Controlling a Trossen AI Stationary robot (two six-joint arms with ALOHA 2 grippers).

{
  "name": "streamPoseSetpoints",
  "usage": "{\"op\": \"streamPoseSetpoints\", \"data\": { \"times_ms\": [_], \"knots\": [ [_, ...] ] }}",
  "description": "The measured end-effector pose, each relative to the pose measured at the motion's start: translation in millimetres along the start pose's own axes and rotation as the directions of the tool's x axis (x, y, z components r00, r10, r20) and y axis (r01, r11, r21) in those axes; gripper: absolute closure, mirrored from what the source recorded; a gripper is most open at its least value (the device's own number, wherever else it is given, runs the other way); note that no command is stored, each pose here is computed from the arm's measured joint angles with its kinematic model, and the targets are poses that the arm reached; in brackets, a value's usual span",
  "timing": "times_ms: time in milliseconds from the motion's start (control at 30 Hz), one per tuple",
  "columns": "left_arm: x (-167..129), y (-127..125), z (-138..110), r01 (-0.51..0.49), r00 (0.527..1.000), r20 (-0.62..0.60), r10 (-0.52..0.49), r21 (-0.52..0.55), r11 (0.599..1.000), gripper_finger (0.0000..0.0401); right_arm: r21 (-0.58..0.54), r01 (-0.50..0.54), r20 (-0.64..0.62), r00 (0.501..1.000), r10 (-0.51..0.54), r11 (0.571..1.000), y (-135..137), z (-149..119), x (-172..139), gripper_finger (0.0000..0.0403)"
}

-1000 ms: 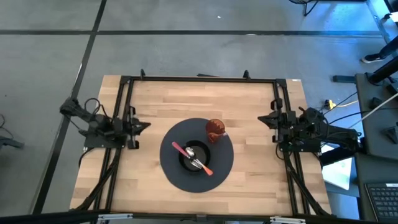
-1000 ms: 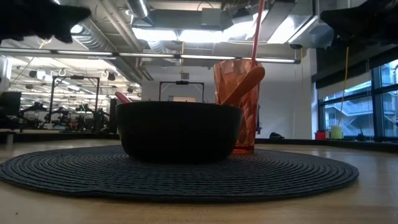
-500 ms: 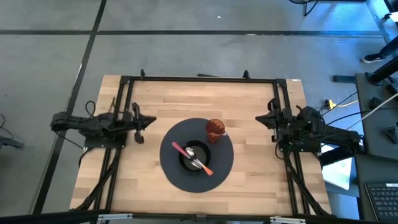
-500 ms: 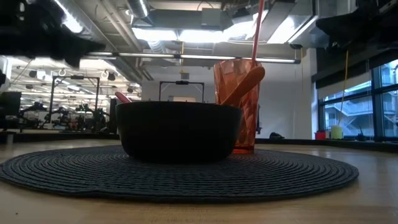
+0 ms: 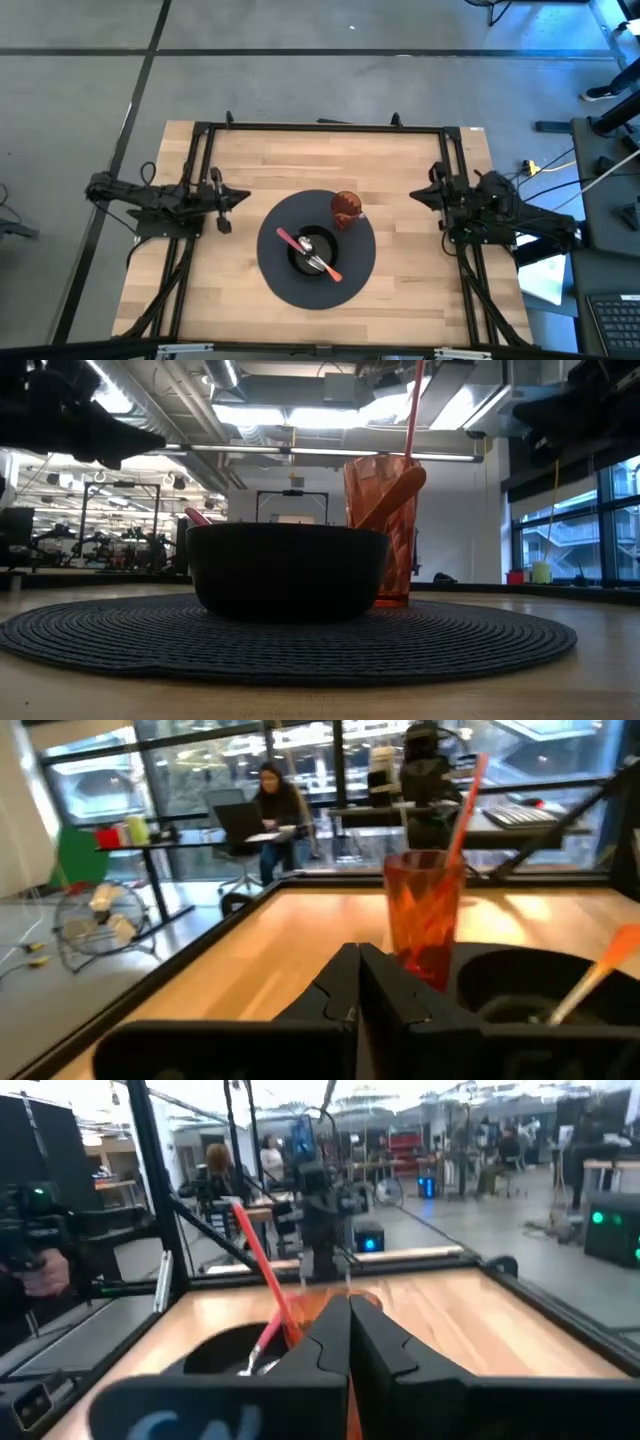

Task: Pick & Place Utensil
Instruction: Return to Home Position

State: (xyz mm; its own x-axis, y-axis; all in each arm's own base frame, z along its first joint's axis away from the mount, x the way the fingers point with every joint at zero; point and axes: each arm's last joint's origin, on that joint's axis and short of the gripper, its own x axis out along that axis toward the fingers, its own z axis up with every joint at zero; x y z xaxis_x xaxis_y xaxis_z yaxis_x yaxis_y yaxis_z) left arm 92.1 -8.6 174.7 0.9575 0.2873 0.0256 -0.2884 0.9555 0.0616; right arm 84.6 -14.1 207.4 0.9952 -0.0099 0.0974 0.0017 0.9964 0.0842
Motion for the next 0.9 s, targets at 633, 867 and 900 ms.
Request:
{"op": "streamPoseSetpoints", "data": {
  "times_ms": [633, 867, 900],
  "knots": [
    [0, -3, -1, 0.036, 0.999, 0.037, -0.035, -0.006, 0.999, 0.0398, 0.023, 0.013, 0.062, 0.998, -0.015, 1.000, -10, -24, 5, 0.0403],
    [-2, -7, 0, 0.060, 0.998, 0.037, -0.060, -0.009, 0.998, 0.0399, 0.024, -0.015, 0.027, 1.000, 0.015, 1.000, -8, -19, 4, 0.0403],
    [-3, -7, 0, 0.059, 0.998, 0.037, -0.058, -0.006, 0.998, 0.0399, 0.023, -0.015, 0.031, 0.999, 0.015, 1.000, -8, -19, 4, 0.0403]
  ]
}}
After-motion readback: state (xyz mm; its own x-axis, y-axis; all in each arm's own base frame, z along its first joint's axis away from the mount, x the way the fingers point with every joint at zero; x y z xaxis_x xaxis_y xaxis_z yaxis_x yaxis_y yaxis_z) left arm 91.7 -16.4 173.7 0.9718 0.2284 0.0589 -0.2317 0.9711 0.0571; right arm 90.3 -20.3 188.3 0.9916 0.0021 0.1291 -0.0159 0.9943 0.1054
